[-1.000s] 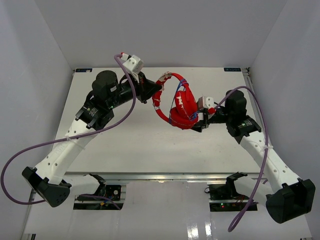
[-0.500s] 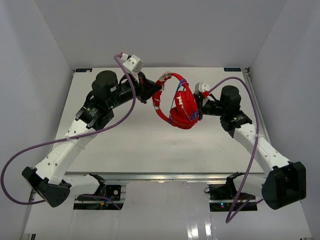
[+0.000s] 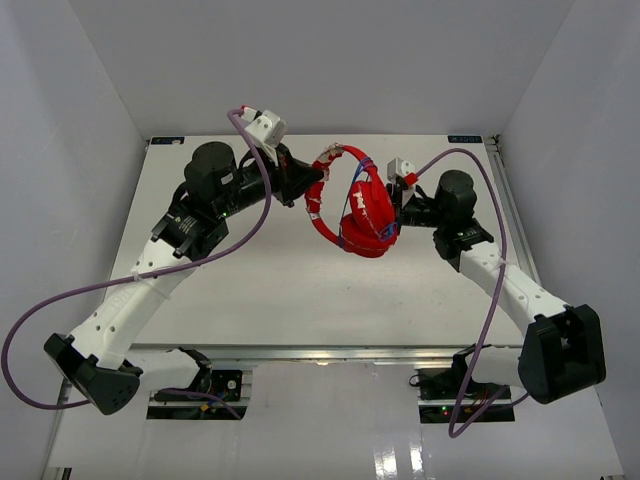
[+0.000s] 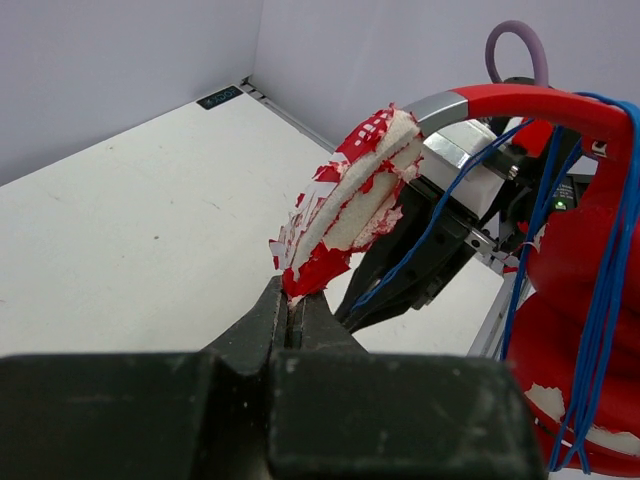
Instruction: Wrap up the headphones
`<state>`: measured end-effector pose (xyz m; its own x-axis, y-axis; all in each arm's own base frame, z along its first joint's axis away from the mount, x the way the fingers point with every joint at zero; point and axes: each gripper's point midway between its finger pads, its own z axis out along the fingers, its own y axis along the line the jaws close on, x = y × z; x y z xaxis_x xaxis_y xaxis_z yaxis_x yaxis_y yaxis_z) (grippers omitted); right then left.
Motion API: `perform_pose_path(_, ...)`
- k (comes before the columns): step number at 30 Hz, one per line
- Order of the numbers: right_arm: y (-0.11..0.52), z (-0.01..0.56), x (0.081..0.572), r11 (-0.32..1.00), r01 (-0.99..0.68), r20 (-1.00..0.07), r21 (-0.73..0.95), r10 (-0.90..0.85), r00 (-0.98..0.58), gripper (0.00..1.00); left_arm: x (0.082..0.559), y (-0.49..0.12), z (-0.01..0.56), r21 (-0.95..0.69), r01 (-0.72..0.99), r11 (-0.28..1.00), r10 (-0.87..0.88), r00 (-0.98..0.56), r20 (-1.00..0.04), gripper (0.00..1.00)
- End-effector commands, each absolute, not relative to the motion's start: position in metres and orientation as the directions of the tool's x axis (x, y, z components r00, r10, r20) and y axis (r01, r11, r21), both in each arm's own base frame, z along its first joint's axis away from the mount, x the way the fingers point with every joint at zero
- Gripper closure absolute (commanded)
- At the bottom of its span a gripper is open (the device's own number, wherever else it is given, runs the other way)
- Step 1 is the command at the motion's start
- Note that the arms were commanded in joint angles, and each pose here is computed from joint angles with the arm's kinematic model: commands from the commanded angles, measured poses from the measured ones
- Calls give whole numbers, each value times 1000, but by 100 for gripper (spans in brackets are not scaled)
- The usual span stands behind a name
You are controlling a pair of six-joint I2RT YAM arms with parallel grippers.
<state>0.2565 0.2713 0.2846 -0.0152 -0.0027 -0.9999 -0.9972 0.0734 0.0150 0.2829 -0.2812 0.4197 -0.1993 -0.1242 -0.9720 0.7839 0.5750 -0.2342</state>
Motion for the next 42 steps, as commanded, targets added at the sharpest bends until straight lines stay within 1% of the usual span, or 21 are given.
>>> perform_pose_path(1,267,284,225,-13,-1000,-1000,-17,25,17,92,295,-257,442,-334,667,666,-311,-158,-937,100)
perform_pose_path(2,265,283,220,-17,-1000,-999,-20,26,20,92,302,-250,436,-362,623,694,-346,-152,-926,100)
perform_pose_path(5,262,271,208,-27,-1000,-1000,7,25,-8,92,318,-242,421,-492,515,702,-473,-180,-863,100)
perform_pose_path(8,260,261,202,-19,-999,-999,45,28,-45,92,335,-243,399,-591,441,675,-566,-203,-799,100)
perform_pose_path(12,263,246,208,7,-995,-995,96,35,-96,92,354,-245,348,-674,321,666,-624,-257,-738,100)
perform_pose_path(15,267,220,220,22,-986,-986,163,22,-162,92,363,-245,313,-709,242,662,-649,-288,-704,100)
perform_pose_path(18,273,195,233,29,-970,-970,243,7,-243,92,370,-241,265,-721,130,681,-658,-324,-680,100)
perform_pose_path(19,275,194,237,27,-971,-972,236,14,-236,92,373,-241,246,-712,93,696,-649,-343,-679,100)
perform_pose_path(22,281,169,254,44,-953,-954,301,7,-301,92,377,-236,207,-704,0,710,-654,-369,-660,100)
perform_pose_path(27,286,145,276,94,-926,-930,366,6,-367,92,391,-229,160,-674,-113,730,-654,-404,-640,100)
perform_pose_path(33,290,114,308,153,-877,-888,454,1,-460,91,405,-239,116,-618,-149,772,-602,-482,-637,100)
perform_pose_path(38,285,90,321,204,-830,-847,519,-7,-531,88,410,-250,90,-575,-152,804,-552,-548,-628,100)
perform_pose_path(42,275,82,328,242,-810,-834,534,-8,-552,78,411,-257,80,-547,-141,825,-513,-594,-620,100)
